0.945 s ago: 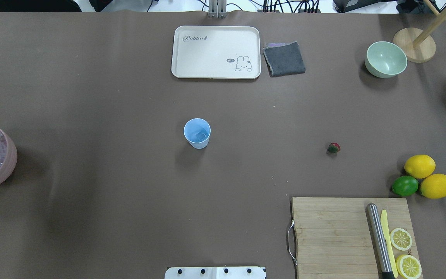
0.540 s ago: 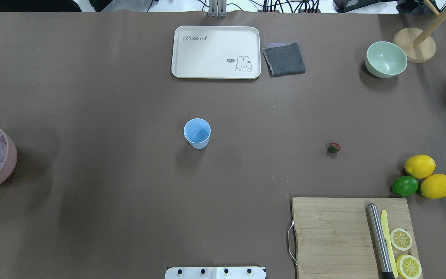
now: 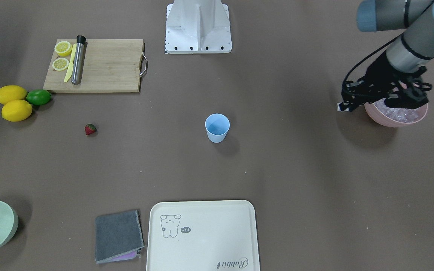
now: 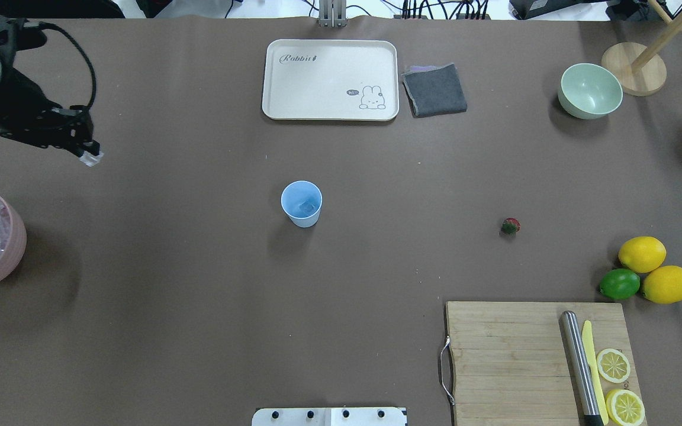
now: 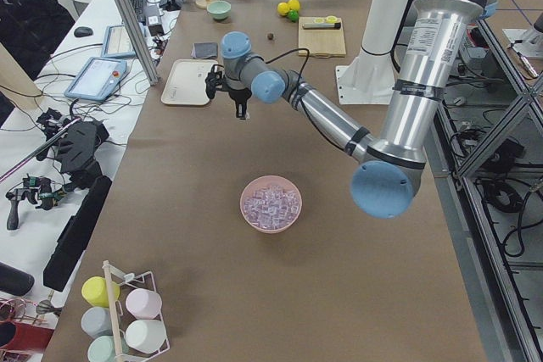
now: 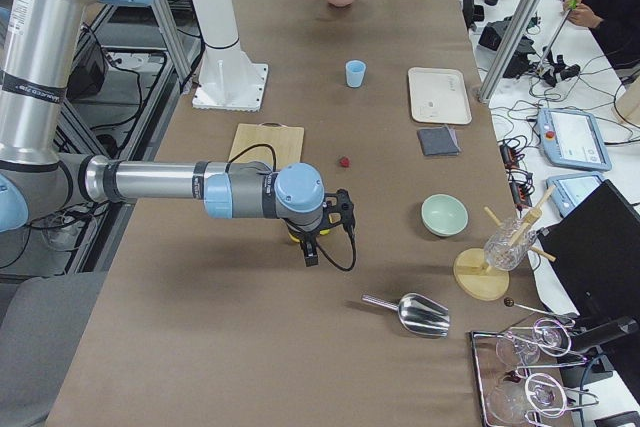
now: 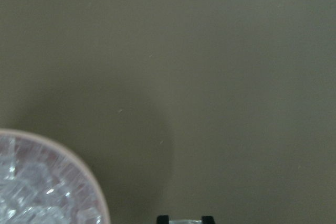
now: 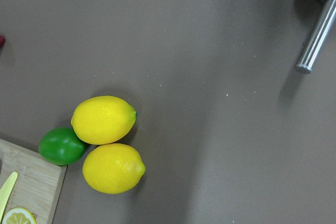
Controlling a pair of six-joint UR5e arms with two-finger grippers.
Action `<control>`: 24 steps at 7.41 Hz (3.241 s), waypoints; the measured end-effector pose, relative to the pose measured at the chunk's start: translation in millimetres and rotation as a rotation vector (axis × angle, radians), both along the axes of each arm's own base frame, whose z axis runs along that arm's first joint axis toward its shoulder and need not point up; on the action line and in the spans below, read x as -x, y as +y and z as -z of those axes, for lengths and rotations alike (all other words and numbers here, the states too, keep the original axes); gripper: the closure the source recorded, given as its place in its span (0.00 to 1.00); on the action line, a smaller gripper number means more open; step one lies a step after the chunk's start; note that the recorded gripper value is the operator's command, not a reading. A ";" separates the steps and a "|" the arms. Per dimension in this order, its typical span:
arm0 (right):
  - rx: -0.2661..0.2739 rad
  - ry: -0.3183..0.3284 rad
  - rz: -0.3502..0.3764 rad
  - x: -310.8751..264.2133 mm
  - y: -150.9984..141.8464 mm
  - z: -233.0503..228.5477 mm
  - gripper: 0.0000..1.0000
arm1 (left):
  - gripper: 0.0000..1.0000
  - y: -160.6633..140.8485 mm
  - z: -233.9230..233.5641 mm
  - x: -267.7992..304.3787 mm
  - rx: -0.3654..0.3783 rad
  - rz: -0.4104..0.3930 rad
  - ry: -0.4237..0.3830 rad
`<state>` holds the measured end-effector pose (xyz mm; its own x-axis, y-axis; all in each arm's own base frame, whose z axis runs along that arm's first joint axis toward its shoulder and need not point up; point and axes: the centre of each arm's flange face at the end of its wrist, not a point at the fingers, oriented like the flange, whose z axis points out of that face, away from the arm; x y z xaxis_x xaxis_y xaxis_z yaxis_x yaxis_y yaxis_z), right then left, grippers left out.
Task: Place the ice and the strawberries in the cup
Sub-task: 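Carry the ice cube with the left gripper to the blue cup and drop it, then return the left gripper to the pink ice bowl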
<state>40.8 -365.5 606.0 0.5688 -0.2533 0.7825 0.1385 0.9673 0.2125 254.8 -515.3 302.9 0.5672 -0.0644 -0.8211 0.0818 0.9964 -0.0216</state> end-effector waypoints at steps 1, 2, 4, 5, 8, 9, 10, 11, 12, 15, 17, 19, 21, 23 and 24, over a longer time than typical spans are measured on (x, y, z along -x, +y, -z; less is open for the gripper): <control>0.000 0.004 -0.005 3.4 -8.2 6.4 0.00 | 1.00 -1.6 36.3 -46.2 0.026 0.022 -0.002; -0.002 0.011 -0.008 10.6 -21.8 17.2 0.00 | 1.00 -1.2 66.9 -87.4 0.052 0.038 0.001; 0.001 0.022 -0.017 34.3 -54.3 46.5 0.00 | 1.00 3.8 112.7 -159.3 0.083 0.065 -0.006; 0.009 0.018 -0.021 48.7 -67.6 61.6 0.00 | 1.00 8.6 127.1 -185.7 0.087 0.071 -0.012; 0.023 0.007 -0.014 80.1 -84.0 89.5 0.00 | 1.00 13.2 155.1 -241.2 0.083 0.073 -0.026; 0.019 0.011 -0.009 85.2 -85.0 93.6 0.00 | 1.00 19.5 155.1 -254.7 0.073 0.069 -0.030; 0.011 0.031 -0.006 90.3 -85.2 95.7 0.00 | 0.45 23.6 152.1 -264.7 0.068 0.063 -0.036; 0.002 0.057 -0.008 94.0 -85.2 97.2 0.00 | 0.38 24.2 148.9 -269.4 0.065 0.060 -0.042; -0.002 0.071 -0.007 96.6 -85.0 98.0 0.00 | 0.29 23.3 147.4 -270.3 0.059 0.057 -0.046; -0.008 0.077 -0.002 99.2 -80.9 101.6 0.00 | 0.28 -3.4 122.6 -229.9 -0.010 0.050 -0.074; -0.005 0.074 -0.001 99.4 -78.6 102.4 0.00 | 0.28 -8.1 54.4 -166.5 -0.107 -0.008 -0.133; -0.008 0.073 -0.002 99.2 -77.7 105.0 0.00 | 0.28 -6.3 -16.7 -96.8 -0.154 -0.086 -0.175; -0.007 0.076 -0.011 97.8 -75.8 107.6 0.00 | 0.28 -4.9 -72.8 -33.2 -0.136 -0.104 -0.199; -0.007 0.077 -0.016 96.6 -72.0 110.2 0.00 | 0.28 4.4 -117.5 25.0 -0.044 -0.070 -0.191; -0.008 0.077 -0.018 96.1 -71.3 111.7 0.00 | 0.28 12.2 -138.3 53.4 0.011 -0.045 -0.184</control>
<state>-55.3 -436.8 494.3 0.6315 -0.2481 0.7346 0.1369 0.9682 0.2094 201.4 -503.1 441.2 0.7100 -0.0441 -0.7029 0.0406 0.9989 -0.0216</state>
